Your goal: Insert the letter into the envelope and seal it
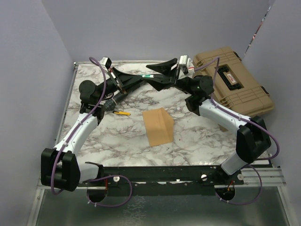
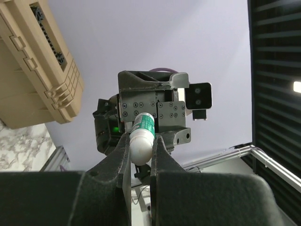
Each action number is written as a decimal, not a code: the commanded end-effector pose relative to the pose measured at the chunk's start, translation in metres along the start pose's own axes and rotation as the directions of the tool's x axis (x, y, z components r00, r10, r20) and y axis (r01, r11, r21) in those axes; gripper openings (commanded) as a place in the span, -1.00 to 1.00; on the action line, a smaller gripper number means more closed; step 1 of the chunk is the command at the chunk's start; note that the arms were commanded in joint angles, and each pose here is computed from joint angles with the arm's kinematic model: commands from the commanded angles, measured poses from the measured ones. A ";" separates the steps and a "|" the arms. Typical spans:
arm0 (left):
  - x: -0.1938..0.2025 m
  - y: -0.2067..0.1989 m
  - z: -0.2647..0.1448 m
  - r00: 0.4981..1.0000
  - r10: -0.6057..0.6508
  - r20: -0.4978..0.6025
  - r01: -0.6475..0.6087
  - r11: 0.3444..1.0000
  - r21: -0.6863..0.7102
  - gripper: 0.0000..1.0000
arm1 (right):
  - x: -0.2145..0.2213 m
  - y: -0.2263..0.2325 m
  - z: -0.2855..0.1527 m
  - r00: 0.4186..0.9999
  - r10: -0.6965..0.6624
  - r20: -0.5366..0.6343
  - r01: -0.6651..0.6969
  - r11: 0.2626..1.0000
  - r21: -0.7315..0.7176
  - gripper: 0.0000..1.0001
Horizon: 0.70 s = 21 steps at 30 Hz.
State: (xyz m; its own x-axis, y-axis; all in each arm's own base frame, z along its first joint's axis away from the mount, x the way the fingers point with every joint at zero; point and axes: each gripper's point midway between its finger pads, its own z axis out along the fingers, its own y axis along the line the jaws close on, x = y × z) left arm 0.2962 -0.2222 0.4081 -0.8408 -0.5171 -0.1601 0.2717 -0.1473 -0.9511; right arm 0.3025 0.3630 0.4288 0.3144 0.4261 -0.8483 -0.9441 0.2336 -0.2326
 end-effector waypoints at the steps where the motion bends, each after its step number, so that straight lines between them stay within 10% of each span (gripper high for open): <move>1: -0.002 -0.033 -0.006 0.999 0.016 0.051 -0.022 0.992 0.128 -1.00 | -0.003 0.000 0.003 0.999 -0.003 0.037 0.003 1.000 0.009 0.14; 21: 0.000 -0.037 -0.009 0.998 0.021 0.060 -0.030 0.988 0.151 -1.00 | -0.002 0.005 0.017 0.997 0.077 -0.016 -0.078 0.995 -0.067 0.22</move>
State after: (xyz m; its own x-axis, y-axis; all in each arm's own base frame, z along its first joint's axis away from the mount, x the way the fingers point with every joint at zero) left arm 0.2887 -0.2140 0.4319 -0.8225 -0.5506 -0.1424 0.3208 -0.2425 -0.9156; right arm 0.3039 0.3704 0.4324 0.2596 0.4282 -0.8656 -0.9625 0.1883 -0.1955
